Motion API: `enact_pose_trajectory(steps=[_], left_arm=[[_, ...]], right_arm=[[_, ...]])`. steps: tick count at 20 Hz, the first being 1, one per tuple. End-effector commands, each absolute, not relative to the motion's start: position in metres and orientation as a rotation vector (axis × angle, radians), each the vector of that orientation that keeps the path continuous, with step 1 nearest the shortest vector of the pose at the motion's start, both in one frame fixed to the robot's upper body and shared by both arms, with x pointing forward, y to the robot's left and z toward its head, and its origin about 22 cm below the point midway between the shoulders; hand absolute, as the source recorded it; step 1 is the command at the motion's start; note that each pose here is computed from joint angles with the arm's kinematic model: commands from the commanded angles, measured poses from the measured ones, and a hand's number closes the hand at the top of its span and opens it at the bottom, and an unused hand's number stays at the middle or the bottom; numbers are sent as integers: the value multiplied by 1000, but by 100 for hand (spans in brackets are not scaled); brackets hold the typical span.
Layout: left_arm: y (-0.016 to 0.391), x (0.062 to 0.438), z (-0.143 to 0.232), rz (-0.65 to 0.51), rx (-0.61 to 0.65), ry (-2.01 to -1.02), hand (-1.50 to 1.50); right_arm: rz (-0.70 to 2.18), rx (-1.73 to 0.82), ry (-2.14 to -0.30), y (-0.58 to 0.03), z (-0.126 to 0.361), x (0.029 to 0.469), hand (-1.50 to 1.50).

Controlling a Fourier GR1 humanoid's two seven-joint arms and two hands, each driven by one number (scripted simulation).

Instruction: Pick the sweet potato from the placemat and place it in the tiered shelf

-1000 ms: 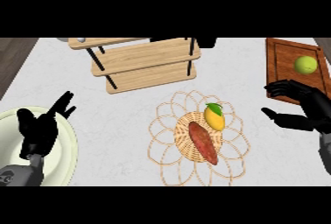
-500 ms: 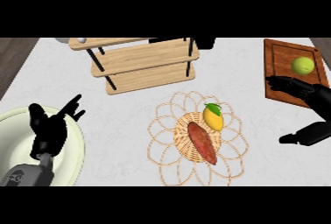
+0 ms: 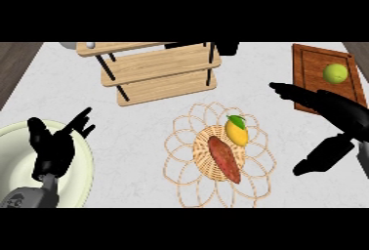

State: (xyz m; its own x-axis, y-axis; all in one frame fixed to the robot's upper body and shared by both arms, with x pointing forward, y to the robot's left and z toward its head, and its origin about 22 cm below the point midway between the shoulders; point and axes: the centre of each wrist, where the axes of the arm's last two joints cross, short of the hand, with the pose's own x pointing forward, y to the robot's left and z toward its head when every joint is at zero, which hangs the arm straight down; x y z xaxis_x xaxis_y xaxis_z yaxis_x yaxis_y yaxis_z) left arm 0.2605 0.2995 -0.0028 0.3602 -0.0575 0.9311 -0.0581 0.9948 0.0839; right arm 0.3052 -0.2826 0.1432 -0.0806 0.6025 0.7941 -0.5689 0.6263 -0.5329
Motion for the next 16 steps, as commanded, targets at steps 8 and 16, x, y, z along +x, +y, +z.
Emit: enact_pose_trajectory(steps=[8, 16], left_arm=[[294, 241, -31, 37, 87, -1115, 0], [294, 252, -16, 40, 96, -1103, 0]], right_arm=[[1025, -261, -1182, -183, 151, 290, -150], [1139, -307, -1066, -143, 138, 281, -150]])
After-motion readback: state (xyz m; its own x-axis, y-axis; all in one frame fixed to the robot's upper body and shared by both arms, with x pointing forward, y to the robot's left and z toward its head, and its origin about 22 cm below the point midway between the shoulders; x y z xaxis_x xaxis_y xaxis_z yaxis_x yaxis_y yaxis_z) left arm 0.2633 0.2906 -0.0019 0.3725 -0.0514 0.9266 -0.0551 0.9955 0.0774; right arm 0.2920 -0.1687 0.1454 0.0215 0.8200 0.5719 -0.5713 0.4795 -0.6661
